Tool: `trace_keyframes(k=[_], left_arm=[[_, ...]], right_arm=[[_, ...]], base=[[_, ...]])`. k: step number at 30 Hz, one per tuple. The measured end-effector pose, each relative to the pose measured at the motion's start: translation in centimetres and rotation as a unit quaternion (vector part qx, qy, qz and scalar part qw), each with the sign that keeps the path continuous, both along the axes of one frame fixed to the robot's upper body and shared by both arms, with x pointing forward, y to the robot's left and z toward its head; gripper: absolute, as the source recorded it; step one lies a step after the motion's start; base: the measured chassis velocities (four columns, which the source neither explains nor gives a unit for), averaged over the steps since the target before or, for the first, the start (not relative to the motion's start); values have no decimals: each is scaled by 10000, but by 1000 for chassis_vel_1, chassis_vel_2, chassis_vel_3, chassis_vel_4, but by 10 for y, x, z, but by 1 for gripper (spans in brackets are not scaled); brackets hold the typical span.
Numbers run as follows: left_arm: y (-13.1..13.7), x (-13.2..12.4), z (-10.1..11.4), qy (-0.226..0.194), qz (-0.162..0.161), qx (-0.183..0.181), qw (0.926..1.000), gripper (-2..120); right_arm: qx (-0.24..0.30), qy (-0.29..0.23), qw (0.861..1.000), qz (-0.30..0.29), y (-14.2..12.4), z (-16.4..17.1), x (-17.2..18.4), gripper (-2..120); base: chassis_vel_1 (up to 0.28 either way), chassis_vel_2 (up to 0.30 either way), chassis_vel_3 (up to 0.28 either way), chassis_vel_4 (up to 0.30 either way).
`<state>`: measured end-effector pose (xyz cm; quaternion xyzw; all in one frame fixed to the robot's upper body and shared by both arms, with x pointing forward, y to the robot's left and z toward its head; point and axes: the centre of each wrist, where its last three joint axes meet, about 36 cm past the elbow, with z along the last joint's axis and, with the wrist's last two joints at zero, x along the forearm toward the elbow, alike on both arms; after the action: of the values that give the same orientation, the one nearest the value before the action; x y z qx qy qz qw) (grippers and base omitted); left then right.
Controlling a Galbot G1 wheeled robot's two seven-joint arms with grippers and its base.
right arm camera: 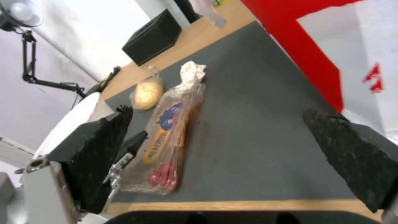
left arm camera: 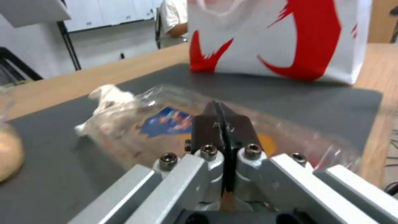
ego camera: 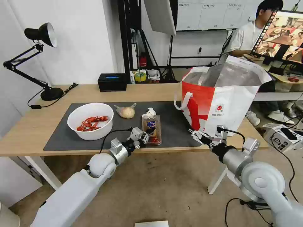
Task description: Pick up the trash from the table and place it into the takeout bag.
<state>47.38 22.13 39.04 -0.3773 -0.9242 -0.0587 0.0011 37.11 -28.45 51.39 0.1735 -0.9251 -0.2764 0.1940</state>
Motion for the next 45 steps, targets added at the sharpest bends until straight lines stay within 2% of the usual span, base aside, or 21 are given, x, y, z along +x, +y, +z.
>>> trace_keyframes(k=[7, 12, 19, 30, 45], left_arm=[[10, 0, -2, 4, 82, 108, 9999, 0], [16, -5, -6, 46, 72, 153, 9998, 0], [14, -8, -7, 42, -11, 133, 9999, 0], [15, -8, -4, -12, -4, 125, 9999, 0], [14, -12, -6, -16, 80, 63, 9999, 0]], right_arm=[[130, 23, 9998, 168, 5, 1, 16, 100], [250, 200, 9981, 518, 21, 0, 49, 100], [260, 408, 9970, 608, 34, -5, 80, 100], [239, 692, 9938, 838, 51, -12, 100, 100], [277, 1254, 9868, 982, 81, -1, 139, 100]], base=[[0, 0, 0, 0], [0, 0, 0, 0], [0, 0, 0, 0], [0, 0, 0, 0], [0, 0, 0, 0]])
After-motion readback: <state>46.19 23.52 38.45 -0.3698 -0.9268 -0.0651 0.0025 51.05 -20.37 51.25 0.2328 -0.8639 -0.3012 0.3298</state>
